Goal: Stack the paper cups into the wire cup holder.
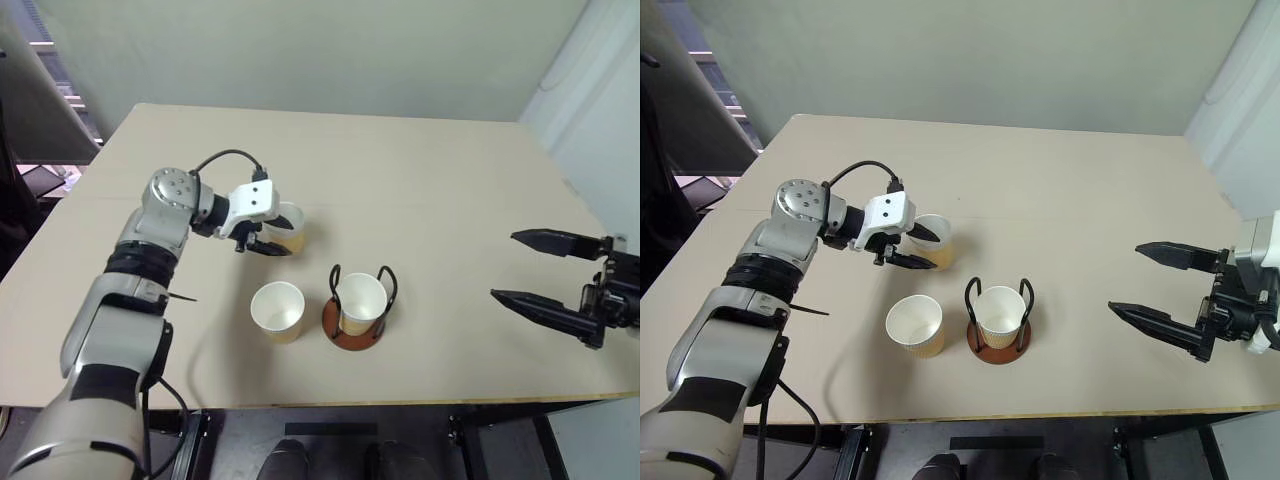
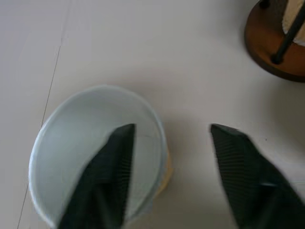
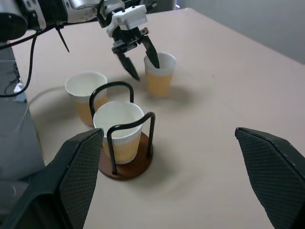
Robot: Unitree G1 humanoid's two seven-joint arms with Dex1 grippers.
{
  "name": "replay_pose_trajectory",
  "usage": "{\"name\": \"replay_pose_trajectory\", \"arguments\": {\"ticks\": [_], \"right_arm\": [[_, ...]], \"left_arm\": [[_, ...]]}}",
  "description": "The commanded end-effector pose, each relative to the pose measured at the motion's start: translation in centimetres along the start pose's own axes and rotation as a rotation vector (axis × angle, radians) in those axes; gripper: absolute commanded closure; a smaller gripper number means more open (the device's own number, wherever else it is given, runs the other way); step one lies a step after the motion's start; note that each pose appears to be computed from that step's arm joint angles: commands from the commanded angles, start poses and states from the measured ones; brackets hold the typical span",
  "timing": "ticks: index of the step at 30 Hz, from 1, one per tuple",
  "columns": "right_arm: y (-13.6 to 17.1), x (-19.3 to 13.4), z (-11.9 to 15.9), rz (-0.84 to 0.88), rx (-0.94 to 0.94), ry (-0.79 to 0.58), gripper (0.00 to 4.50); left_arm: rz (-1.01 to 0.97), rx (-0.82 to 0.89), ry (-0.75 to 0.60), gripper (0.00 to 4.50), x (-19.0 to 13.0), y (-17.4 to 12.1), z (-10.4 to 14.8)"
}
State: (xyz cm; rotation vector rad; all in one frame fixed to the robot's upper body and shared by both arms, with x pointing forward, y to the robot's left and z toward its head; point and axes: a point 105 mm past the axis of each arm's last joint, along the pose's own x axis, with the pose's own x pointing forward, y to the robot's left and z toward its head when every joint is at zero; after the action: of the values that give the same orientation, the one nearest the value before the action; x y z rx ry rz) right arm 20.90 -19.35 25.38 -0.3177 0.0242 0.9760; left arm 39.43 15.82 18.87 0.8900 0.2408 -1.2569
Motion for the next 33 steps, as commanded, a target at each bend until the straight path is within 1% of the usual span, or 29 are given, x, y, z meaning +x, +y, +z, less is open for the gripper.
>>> {"name": "replay_pose_trajectory", "arguments": {"ticks": [1, 2, 5, 9, 12, 14, 16, 18, 19, 20, 21, 22, 25, 29, 33], "right_arm": [[0.0, -0.3, 0.9, -0.027, -0.063, 0.0, 0.01], [-0.1, -0.3, 0.9, -0.029, -0.065, 0.002, 0.01], [-0.3, -0.3, 0.9, -0.033, -0.067, 0.006, 0.01], [-0.6, -0.2, 1.0, -0.032, -0.074, 0.007, 0.01], [-0.7, -0.3, 1.0, -0.029, -0.078, 0.006, 0.01], [-1.0, -0.5, 1.1, -0.032, -0.083, 0.007, 0.01], [-1.2, -0.5, 1.2, -0.031, -0.086, 0.009, 0.01], [-1.3, -0.5, 1.2, -0.029, -0.09, 0.013, 0.01], [-1.4, -0.5, 1.2, -0.029, -0.093, 0.014, 0.01], [-1.5, -0.5, 1.2, -0.029, -0.096, 0.015, 0.01], [-1.6, -0.4, 1.2, -0.029, -0.097, 0.015, 0.01], [-1.7, -0.4, 1.2, -0.029, -0.099, 0.016, 0.01], [-1.7, -0.4, 1.2, -0.03, -0.103, 0.019, 0.01], [-1.6, -0.3, 1.1, -0.041, -0.102, 0.024, 0.01], [-1.3, -0.8, 0.9, -0.065, -0.099, 0.032, 0.01]], "left_arm": [[0.038, 0.055, -0.009, 3.07, -0.8, 1.1, 1.1], [0.037, 0.056, -0.007, 3.49, -0.8, 1.1, 1.1], [0.045, 0.058, -0.001, 4.48, -1.2, 1.2, 0.9], [0.076, 0.061, -0.034, 4.48, -2.3, 1.8, 1.5], [0.098, 0.078, -0.13, 4.48, -3.2, 2.6, 3.7], [0.088, 0.106, -0.246, 4.48, -4.2, 3.0, 6.4], [0.057, 0.14, -0.377, 4.48, -5.3, 3.1, 9.9], [0.004, 0.19, -0.483, 4.48, -5.9, 2.6, 13.2], [-0.044, 0.231, -0.544, 4.48, -6.1, 1.8, 15.1], [-0.084, 0.256, -0.582, 4.48, -6.2, 1.1, 16.4], [-0.13, 0.278, -0.604, 4.48, -6.2, 0.2, 17.2], [-0.206, 0.313, -0.618, 4.48, -6.1, -1.4, 18.0], [-0.381, 0.369, -0.619, 4.48, -5.3, -4.6, 19.1], [-0.469, 0.412, -0.578, 4.48, -3.7, -5.9, 19.2], [-0.517, 0.45, -0.478, 4.48, -1.4, -6.6, 17.8]]}}
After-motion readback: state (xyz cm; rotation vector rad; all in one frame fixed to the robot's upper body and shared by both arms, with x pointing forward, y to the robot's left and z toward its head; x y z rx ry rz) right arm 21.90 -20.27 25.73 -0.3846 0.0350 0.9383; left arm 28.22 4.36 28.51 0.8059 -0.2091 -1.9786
